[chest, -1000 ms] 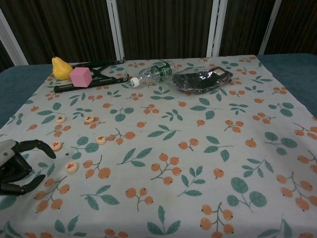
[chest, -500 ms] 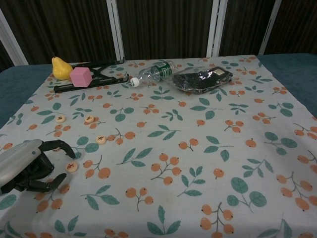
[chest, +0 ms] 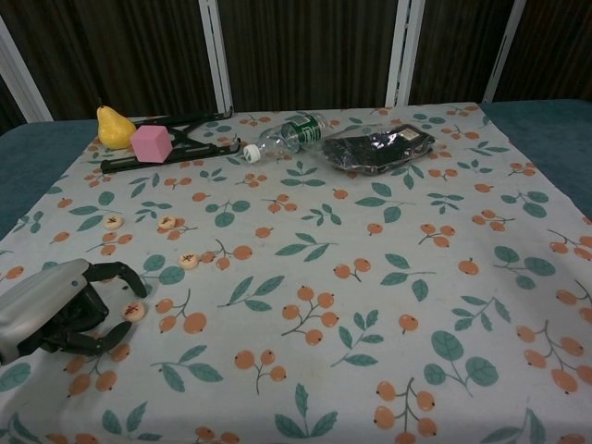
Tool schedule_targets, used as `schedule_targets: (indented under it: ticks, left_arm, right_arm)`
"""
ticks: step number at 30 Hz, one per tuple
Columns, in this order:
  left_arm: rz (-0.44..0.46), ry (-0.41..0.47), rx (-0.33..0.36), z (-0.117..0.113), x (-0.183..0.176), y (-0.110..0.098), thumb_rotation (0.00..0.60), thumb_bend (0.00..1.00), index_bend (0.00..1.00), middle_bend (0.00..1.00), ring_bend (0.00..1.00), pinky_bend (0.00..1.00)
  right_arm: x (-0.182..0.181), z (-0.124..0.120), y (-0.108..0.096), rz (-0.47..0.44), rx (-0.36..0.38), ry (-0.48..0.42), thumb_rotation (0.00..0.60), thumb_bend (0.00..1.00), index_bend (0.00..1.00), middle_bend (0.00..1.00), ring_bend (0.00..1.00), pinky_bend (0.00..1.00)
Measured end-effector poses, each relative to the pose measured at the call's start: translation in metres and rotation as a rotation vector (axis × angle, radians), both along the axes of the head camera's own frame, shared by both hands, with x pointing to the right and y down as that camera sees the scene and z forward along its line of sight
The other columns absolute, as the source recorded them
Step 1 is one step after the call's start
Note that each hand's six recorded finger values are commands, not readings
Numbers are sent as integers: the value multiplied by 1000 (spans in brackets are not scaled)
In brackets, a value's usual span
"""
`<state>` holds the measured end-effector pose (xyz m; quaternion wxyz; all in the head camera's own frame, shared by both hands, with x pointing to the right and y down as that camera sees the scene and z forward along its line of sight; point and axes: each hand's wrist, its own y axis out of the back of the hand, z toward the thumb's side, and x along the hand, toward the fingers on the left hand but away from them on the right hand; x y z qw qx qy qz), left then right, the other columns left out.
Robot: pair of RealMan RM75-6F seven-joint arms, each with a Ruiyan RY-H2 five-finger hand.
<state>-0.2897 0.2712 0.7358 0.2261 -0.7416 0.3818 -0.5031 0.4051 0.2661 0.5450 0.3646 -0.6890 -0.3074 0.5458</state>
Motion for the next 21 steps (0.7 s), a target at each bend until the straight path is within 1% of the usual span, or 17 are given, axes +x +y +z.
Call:
schedule_targets:
  ticks: [14, 21]
  left_arm:
    - [2, -1, -7, 2, 3, -1, 600, 405, 449, 1000, 1000, 1000]
    - [2, 0, -6, 2, 3, -2, 600, 404, 504, 1000, 1000, 1000]
  right_arm:
    - [0, 0, -1, 2, 2, -1, 600, 205, 0, 0, 0, 61]
    - [1, -1, -1, 4, 3, -1, 600, 204, 0, 0, 0, 61]
